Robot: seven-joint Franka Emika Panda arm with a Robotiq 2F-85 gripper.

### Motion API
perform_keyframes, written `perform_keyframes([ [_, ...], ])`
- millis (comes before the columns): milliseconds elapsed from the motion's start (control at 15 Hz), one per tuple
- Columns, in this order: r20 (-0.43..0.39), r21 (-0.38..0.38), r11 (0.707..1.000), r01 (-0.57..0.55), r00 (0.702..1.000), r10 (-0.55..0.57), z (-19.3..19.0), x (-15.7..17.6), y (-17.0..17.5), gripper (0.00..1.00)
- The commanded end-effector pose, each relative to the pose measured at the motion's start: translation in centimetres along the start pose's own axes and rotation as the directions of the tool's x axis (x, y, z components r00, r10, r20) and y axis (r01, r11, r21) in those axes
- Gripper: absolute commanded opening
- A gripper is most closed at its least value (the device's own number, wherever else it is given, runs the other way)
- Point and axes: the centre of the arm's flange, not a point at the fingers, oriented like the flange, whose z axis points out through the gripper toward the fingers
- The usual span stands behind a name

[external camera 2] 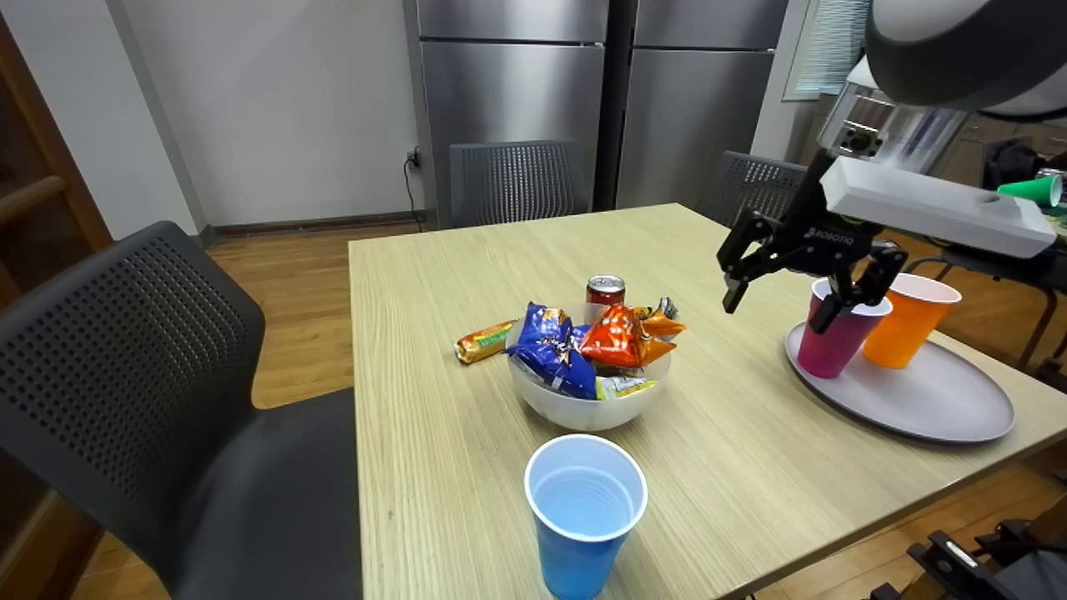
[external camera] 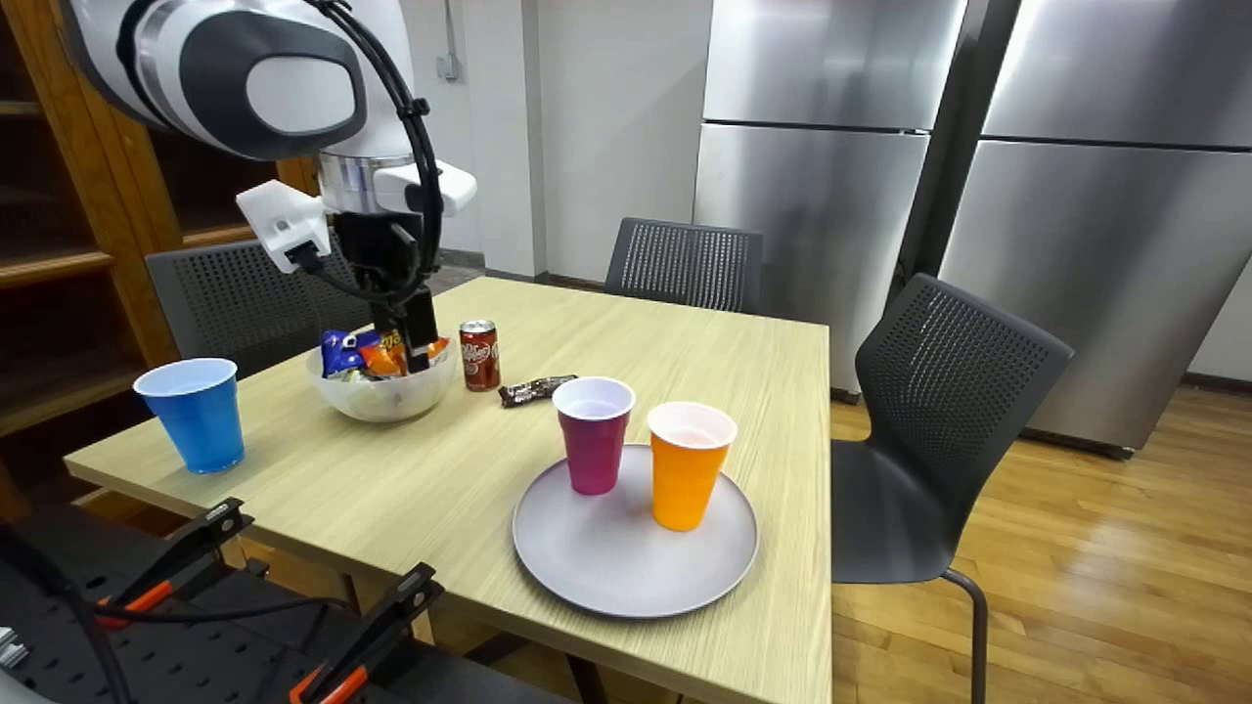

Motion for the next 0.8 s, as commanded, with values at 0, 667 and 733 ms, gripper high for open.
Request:
perform_keyframes([
  [0, 0.018, -0.006, 0.996, 0.092, 0.996, -0.091, -1.3, -3.1, -3.6, 1.0],
  [667, 0.101, -0.017, 0.928, 0.371, 0.924, -0.368, 0.7, -10.9, -11.7, 1.0],
  [733, 0.11, -0.015, 0.918, 0.395, 0.914, -0.391, 0.9, -11.6, -12.3, 1.0],
])
